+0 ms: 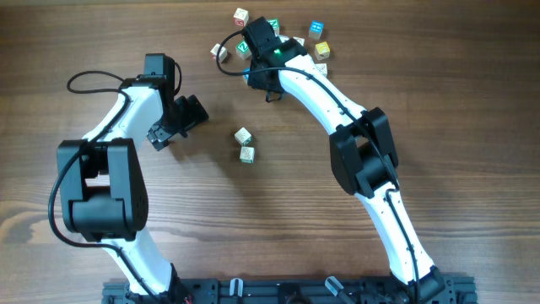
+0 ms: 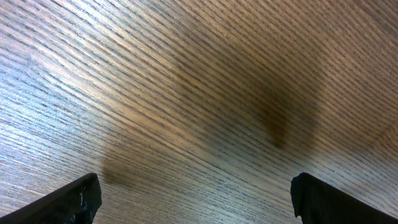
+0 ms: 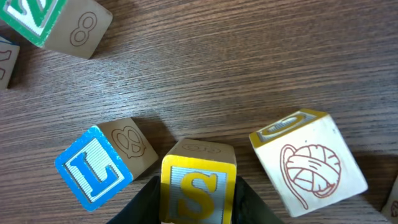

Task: Form a circle
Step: 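Grasp the yellow S block with the right gripper, then carry the S block toward the front beside the placed blocks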

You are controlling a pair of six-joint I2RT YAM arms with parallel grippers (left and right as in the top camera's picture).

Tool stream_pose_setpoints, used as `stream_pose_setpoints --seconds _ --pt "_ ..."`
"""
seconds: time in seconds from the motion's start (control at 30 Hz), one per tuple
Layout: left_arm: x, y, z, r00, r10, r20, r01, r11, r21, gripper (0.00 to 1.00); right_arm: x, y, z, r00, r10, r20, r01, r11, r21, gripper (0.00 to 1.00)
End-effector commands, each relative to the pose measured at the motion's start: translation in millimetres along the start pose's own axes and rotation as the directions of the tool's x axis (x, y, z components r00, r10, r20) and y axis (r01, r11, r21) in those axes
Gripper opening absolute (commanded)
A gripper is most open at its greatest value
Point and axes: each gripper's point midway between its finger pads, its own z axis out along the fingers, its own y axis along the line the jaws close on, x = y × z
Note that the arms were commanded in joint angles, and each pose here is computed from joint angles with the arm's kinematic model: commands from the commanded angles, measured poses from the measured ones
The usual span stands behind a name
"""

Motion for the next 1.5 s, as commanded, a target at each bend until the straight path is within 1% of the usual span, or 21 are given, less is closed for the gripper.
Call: stream_pose_setpoints --seconds 0.0,0.07,0.17,0.2,0.27,0.37,0.43,0.5,0.6,0.67,0.7,0.73,0.8,0.9,1.0,1.13,1.27,1.33,1.47 --pt "1 4 5 1.000 -0.009 -0.006 0.009 1.000 -0.017 1.00 -4 -4 0 1.000 -0.011 0.026 0.010 0.999 0.035 0.31" --pt "1 4 5 1.000 -0.009 -0.006 0.009 1.000 -0.017 1.00 -12 -3 -12 0.998 -0.027 0.055 0.026 0.999 0.033 0.32" --pt "1 4 5 1.000 -0.009 -0.006 0.009 1.000 -0.017 1.00 -18 0 -20 0.996 -0.046 0.075 0.045 0.999 0.025 0.49" --pt "1 4 5 1.000 -0.009 -0.006 0.009 1.000 -0.017 1.00 -18 0 -20 0.996 -0.047 0.075 0.045 0.999 0.025 0.50" --pt "1 4 5 1.000 -0.009 -0.006 0.009 1.000 -0.017 1.00 -18 0 -20 0.996 -0.047 0.073 0.045 0.999 0.026 0.48" --pt "1 4 5 1.000 -0.009 -0.006 0.009 1.000 -0.017 1.00 -19 1 -20 0.996 -0.045 0.080 0.044 0.999 0.021 0.32" --pt "1 4 5 1.000 -0.009 -0.006 0.009 1.000 -0.017 1.00 -19 0 -20 0.996 -0.052 0.077 0.050 0.998 0.024 0.32" --pt "1 4 5 1.000 -0.009 -0.006 0.009 1.000 -0.017 1.00 -21 2 -28 0.993 -0.088 0.082 0.087 0.996 0.018 0.31" --pt "1 4 5 1.000 -0.009 -0.006 0.009 1.000 -0.017 1.00 -24 1 -58 0.991 -0.108 0.079 0.107 0.994 0.016 0.29" --pt "1 4 5 1.000 -0.009 -0.006 0.009 1.000 -0.017 1.00 -15 0 -80 0.993 -0.109 0.035 0.109 0.994 0.003 0.27" --pt "1 4 5 1.000 -0.009 -0.006 0.009 1.000 -0.017 1.00 -5 1 -88 0.994 -0.104 -0.012 0.104 0.994 -0.019 0.27" --pt "1 4 5 1.000 -0.009 -0.006 0.009 1.000 -0.017 1.00 3 2 -91 0.993 -0.107 -0.053 0.105 0.994 -0.039 0.27" --pt "1 4 5 1.000 -0.009 -0.006 0.009 1.000 -0.017 1.00 31 3 -92 0.978 -0.111 -0.179 0.099 0.992 -0.079 0.27" --pt "1 4 5 1.000 -0.009 -0.006 0.009 1.000 -0.017 1.00 57 -5 -88 0.956 -0.111 -0.270 0.104 0.994 -0.041 0.27" --pt "1 4 5 1.000 -0.009 -0.006 0.009 1.000 -0.017 1.00 82 -4 -80 0.942 -0.091 -0.323 0.094 0.996 -0.008 0.27" --pt "1 4 5 1.000 -0.009 -0.006 0.009 1.000 -0.017 1.00 112 -4 -67 0.932 -0.071 -0.355 0.093 0.995 0.046 0.27" --pt "1 4 5 1.000 -0.009 -0.006 0.009 1.000 -0.017 1.00 126 -8 -56 0.937 -0.043 -0.346 0.084 0.991 0.103 0.28" --pt "1 4 5 1.000 -0.009 -0.006 0.009 1.000 -0.017 1.00 129 -9 -52 0.938 -0.038 -0.346 0.079 0.991 0.105 0.28" --pt "1 4 5 1.000 -0.009 -0.006 0.009 1.000 -0.017 1.00 125 -17 -49 0.948 -0.033 -0.316 0.084 0.985 0.148 0.33"
